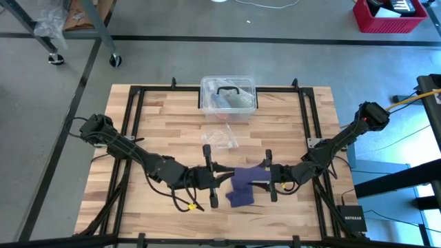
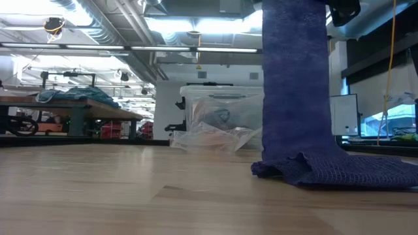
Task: Roll bandage
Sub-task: Roll the blue bandage
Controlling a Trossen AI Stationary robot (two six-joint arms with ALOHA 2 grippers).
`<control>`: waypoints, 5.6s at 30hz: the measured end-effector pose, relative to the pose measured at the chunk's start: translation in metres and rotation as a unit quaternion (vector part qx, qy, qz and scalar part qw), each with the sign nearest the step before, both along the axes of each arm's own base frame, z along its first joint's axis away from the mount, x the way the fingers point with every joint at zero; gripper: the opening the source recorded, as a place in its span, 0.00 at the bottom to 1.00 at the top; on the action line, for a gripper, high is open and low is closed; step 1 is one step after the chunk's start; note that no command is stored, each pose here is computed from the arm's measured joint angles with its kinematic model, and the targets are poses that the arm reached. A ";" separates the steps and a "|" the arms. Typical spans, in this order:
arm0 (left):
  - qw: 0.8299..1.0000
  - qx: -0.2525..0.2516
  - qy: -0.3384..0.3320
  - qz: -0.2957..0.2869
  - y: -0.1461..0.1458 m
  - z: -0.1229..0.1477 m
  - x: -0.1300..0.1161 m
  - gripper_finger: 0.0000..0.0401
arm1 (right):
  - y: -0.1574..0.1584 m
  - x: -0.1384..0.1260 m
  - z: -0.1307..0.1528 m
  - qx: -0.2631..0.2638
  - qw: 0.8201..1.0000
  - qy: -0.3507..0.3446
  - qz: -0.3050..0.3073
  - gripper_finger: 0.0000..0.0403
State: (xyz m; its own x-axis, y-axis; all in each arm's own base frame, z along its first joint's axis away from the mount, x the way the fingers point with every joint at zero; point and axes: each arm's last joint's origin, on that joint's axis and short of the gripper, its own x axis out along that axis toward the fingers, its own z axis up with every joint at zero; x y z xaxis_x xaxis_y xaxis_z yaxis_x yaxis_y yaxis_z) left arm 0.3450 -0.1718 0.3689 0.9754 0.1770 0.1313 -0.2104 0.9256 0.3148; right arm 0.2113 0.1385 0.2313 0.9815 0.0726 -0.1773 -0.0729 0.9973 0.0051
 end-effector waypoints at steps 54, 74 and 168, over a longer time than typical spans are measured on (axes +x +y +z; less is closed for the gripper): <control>0.997 0.037 0.005 0.063 -0.007 0.004 -0.009 0.01 | 0.017 0.008 -0.016 -0.117 0.992 0.030 0.022 0.02; 0.976 0.083 0.071 0.188 0.007 -0.023 -0.002 0.00 | 0.054 -0.005 0.016 -0.153 0.983 -0.011 0.101 0.01; 0.972 0.114 0.183 0.097 0.024 -0.097 0.044 0.00 | -0.041 -0.013 0.173 -0.036 0.982 -0.002 -0.183 0.01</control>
